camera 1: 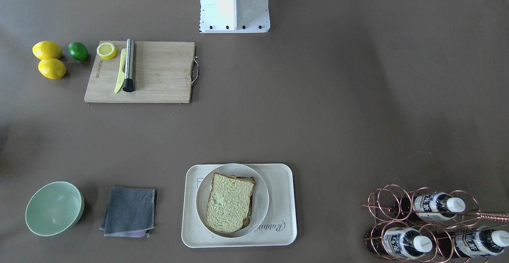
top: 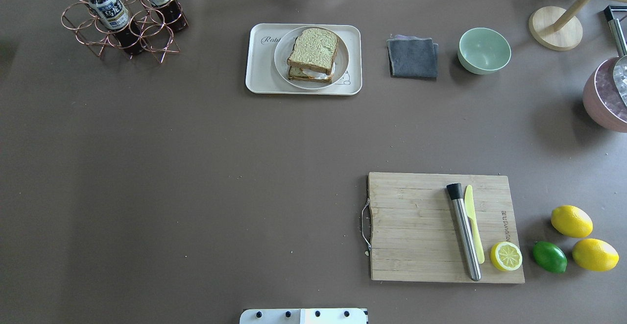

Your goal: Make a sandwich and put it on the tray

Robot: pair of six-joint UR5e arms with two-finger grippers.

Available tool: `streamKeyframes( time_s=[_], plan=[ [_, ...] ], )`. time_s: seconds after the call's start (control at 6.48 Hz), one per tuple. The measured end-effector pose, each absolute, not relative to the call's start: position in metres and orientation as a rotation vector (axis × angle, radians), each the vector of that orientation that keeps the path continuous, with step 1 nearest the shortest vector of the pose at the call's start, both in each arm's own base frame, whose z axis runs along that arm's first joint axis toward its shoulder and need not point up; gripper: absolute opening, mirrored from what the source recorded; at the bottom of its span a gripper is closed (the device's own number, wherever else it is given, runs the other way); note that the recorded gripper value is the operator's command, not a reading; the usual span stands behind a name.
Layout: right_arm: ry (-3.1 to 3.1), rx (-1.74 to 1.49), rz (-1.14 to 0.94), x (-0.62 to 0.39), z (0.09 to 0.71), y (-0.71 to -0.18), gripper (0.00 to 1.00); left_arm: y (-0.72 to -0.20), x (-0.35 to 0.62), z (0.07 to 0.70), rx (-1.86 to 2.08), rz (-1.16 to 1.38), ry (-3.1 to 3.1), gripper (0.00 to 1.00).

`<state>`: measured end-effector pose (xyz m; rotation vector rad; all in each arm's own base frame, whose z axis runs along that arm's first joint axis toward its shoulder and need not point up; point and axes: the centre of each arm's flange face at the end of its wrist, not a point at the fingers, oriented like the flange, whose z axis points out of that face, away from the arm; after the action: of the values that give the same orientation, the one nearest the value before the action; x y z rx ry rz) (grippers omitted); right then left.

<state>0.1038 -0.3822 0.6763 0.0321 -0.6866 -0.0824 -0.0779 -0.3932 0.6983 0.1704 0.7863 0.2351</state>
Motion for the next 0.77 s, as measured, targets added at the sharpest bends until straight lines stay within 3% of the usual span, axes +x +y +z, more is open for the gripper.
streamKeyframes(
  time_s=[0.77],
  plan=[
    [-0.688, 0.016, -0.075, 0.1035, 0.6842, -0.3784, 1.0, -0.3925, -0.0775, 0.7056, 0.157, 0.229, 0.789, 0.98]
  ],
)
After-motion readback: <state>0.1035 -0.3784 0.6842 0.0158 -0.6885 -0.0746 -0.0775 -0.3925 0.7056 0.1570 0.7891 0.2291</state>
